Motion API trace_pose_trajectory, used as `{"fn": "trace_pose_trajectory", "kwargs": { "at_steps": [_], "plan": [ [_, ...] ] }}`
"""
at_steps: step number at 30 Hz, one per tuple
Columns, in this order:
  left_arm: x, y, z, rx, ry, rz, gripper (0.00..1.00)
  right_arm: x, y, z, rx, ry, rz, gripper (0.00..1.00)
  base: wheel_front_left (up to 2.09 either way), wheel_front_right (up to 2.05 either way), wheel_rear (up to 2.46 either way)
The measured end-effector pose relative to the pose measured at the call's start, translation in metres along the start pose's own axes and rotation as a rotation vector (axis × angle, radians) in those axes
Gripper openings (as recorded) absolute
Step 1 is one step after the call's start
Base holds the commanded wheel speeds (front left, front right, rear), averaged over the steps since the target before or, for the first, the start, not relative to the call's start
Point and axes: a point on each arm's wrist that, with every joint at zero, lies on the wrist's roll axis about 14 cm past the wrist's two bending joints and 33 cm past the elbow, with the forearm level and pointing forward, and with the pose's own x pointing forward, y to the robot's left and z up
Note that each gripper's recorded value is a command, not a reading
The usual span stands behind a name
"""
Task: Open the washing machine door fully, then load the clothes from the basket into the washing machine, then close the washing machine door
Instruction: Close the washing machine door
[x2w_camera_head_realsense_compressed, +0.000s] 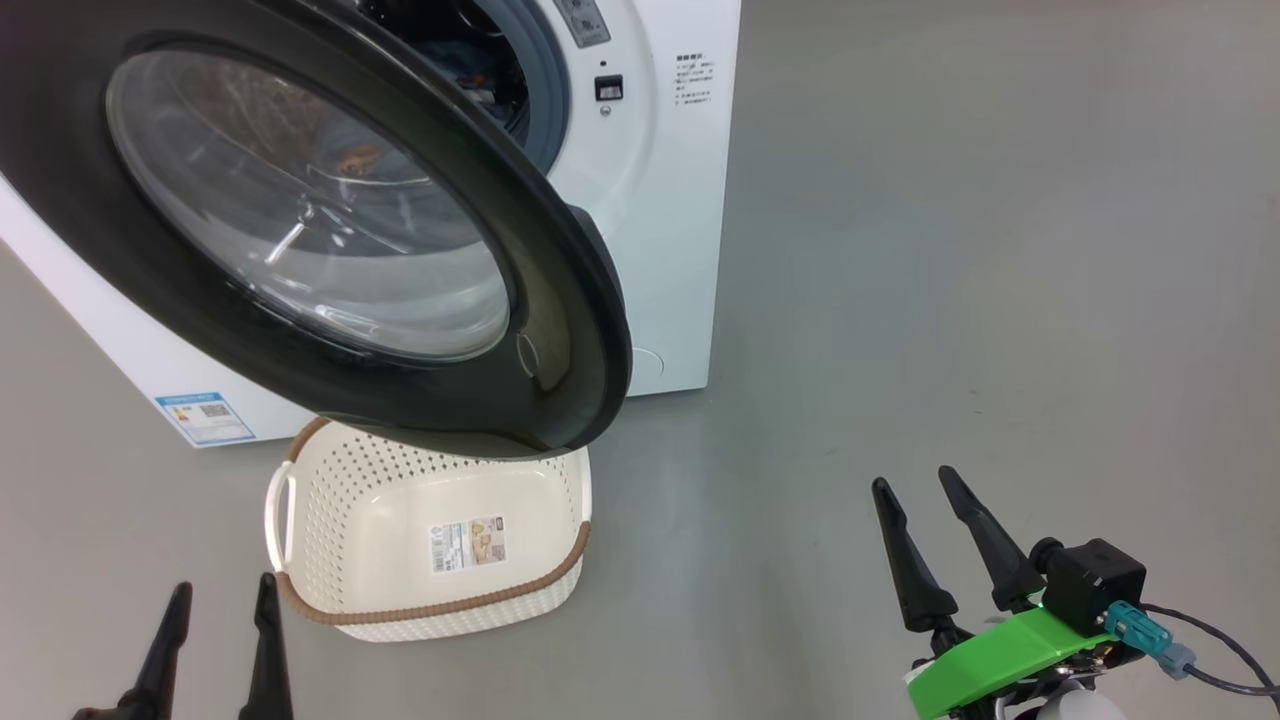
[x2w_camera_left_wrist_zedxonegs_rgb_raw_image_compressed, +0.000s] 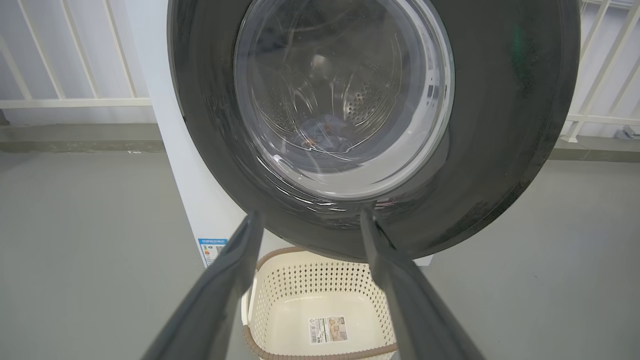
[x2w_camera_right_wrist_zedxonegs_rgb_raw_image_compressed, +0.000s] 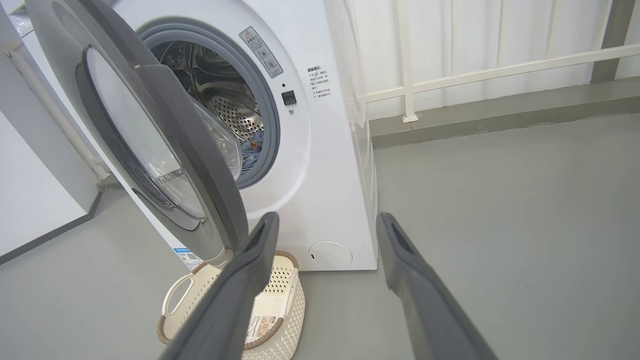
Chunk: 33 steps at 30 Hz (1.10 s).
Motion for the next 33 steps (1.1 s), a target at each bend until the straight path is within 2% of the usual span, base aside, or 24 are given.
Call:
{"fn": "trace_pose_trajectory", "kwargs": {
  "at_steps": [14, 15, 16, 17, 22, 27, 33],
  "plan": [
    [-0.002, 0.001, -0.004, -0.004, 0.011, 0.003, 1.00, 0.001, 0.001, 0.001, 0.000, -0.003, 0.004, 1.00, 0.00, 0.00, 0.00],
    [-0.003, 0.000, -0.005, -0.006, 0.015, 0.003, 1.00, 0.001, 0.001, 0.001, 0.000, -0.002, 0.003, 0.65, 0.00, 0.00, 0.00],
    [-0.003, 0.000, -0.005, -0.006, 0.015, 0.003, 1.00, 0.001, 0.001, 0.001, 0.000, -0.002, 0.003, 0.18, 0.00, 0.00, 0.00],
    [-0.003, 0.000, -0.005, -0.009, 0.017, 0.003, 1.00, 0.001, 0.001, 0.000, 0.004, -0.001, 0.001, 0.00, 0.00, 0.00, 0.00],
    [-0.003, 0.000, -0.006, -0.015, 0.019, 0.004, 1.00, 0.004, -0.001, 0.014, 0.016, -0.047, -0.005, 0.00, 0.00, 0.00, 0.00],
    [-0.003, 0.001, -0.006, -0.020, 0.019, 0.007, 1.00, 0.009, 0.005, 0.054, 0.016, -0.172, 0.018, 0.00, 0.00, 0.00, 0.00],
    [-0.004, -0.004, -0.008, -0.030, 0.024, -0.002, 1.00, 0.012, 0.045, 0.117, 0.008, -0.377, 0.144, 0.00, 0.00, 0.00, 0.00]
  ]
}}
